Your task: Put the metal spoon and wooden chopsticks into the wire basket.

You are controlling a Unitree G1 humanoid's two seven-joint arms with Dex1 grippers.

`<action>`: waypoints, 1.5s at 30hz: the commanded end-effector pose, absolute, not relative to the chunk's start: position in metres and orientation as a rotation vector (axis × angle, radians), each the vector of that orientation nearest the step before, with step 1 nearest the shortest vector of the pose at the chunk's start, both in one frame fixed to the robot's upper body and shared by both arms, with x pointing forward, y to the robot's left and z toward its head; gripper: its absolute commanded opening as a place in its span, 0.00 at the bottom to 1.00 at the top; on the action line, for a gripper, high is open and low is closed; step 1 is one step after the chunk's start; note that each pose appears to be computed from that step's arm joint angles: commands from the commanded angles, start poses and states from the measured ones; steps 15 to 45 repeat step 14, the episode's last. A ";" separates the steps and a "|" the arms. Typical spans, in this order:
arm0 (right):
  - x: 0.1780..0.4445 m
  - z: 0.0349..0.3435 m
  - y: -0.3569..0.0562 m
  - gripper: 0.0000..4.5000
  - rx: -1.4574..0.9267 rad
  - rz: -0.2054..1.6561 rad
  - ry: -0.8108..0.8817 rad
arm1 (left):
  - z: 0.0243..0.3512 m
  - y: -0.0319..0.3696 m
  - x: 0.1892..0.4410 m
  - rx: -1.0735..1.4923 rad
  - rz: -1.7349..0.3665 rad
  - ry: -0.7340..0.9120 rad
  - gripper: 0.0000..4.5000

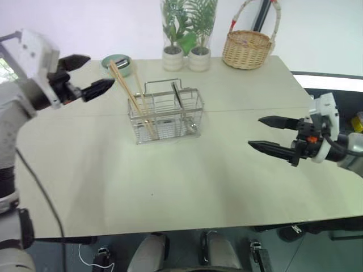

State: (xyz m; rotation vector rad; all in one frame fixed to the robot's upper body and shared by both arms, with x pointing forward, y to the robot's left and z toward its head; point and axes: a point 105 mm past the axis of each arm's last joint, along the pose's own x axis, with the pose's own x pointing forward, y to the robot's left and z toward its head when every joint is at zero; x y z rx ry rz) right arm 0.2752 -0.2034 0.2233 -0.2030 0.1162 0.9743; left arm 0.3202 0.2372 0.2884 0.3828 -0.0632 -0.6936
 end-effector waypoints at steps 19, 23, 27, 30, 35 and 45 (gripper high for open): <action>0.294 0.240 -0.173 1.00 -0.213 1.090 0.005 | 0.297 0.265 0.270 0.427 -0.646 -0.022 0.99; 0.294 0.240 -0.173 1.00 -0.213 1.090 0.005 | 0.297 0.265 0.270 0.427 -0.646 -0.022 0.99; 0.294 0.240 -0.173 1.00 -0.213 1.090 0.005 | 0.297 0.265 0.270 0.427 -0.646 -0.022 0.99; 0.294 0.240 -0.173 1.00 -0.213 1.090 0.005 | 0.297 0.265 0.270 0.427 -0.646 -0.022 0.99; 0.294 0.240 -0.173 1.00 -0.213 1.090 0.005 | 0.297 0.265 0.270 0.427 -0.646 -0.022 0.99; 0.294 0.240 -0.173 1.00 -0.213 1.090 0.005 | 0.297 0.265 0.270 0.427 -0.646 -0.022 0.99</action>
